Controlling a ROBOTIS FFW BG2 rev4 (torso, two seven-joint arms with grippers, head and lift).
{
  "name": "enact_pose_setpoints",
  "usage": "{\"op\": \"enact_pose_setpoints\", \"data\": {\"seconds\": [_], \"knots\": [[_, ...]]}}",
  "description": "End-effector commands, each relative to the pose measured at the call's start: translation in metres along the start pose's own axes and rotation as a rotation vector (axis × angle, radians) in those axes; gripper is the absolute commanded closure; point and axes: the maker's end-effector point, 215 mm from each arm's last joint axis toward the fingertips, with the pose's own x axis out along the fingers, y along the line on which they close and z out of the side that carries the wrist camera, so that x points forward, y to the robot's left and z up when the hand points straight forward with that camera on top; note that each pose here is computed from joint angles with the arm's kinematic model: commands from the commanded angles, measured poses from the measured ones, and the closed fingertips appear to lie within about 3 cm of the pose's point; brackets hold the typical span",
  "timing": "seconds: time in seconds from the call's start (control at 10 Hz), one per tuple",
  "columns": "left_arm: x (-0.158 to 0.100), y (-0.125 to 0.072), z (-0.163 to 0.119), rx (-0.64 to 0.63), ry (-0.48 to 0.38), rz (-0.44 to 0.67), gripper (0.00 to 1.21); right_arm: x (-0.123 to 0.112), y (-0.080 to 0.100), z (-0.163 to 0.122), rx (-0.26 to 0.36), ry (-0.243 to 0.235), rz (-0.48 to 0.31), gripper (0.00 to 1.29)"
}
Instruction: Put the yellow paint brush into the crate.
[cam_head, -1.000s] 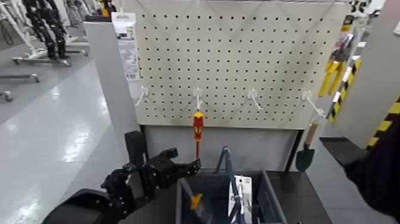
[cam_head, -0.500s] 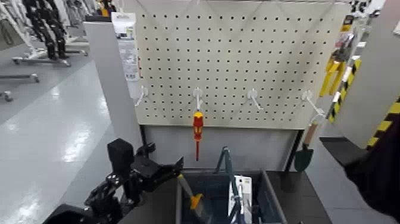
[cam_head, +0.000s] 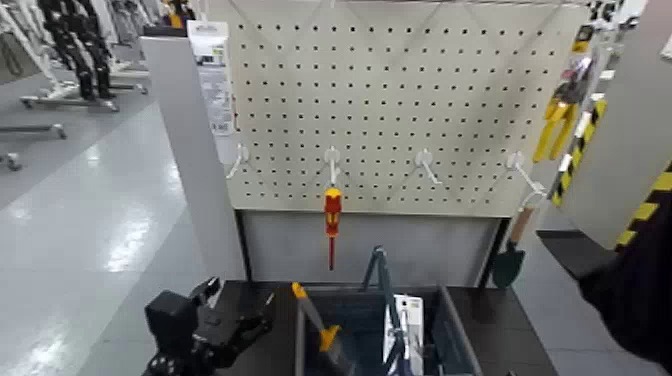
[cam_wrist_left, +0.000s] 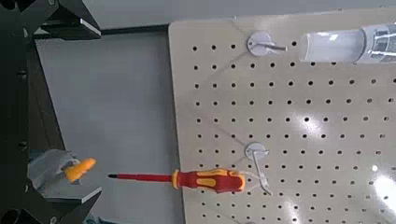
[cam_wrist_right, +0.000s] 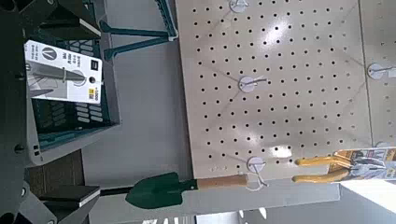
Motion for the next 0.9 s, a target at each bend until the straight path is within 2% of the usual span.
{"op": "enact_pose_setpoints", "data": {"seconds": [0.1, 0.5, 0.9], "knots": [[-0.025, 0.003, -0.015, -0.007, -0.01, 0.07, 0.14, 0.0, 0.0, 0.003, -0.006, -0.009, 0.002, 0.12], [-0.054, 0.008, -0.029, 0.022, -0.014, 0.142, 0.14, 0.001, 0.004, 0.003, -0.01, -0.009, 0.008, 0.12], [-0.069, 0.008, -0.02, 0.081, -0.057, 0.171, 0.14, 0.001, 0.003, 0.002, -0.012, -0.005, 0.013, 0.12]]}}
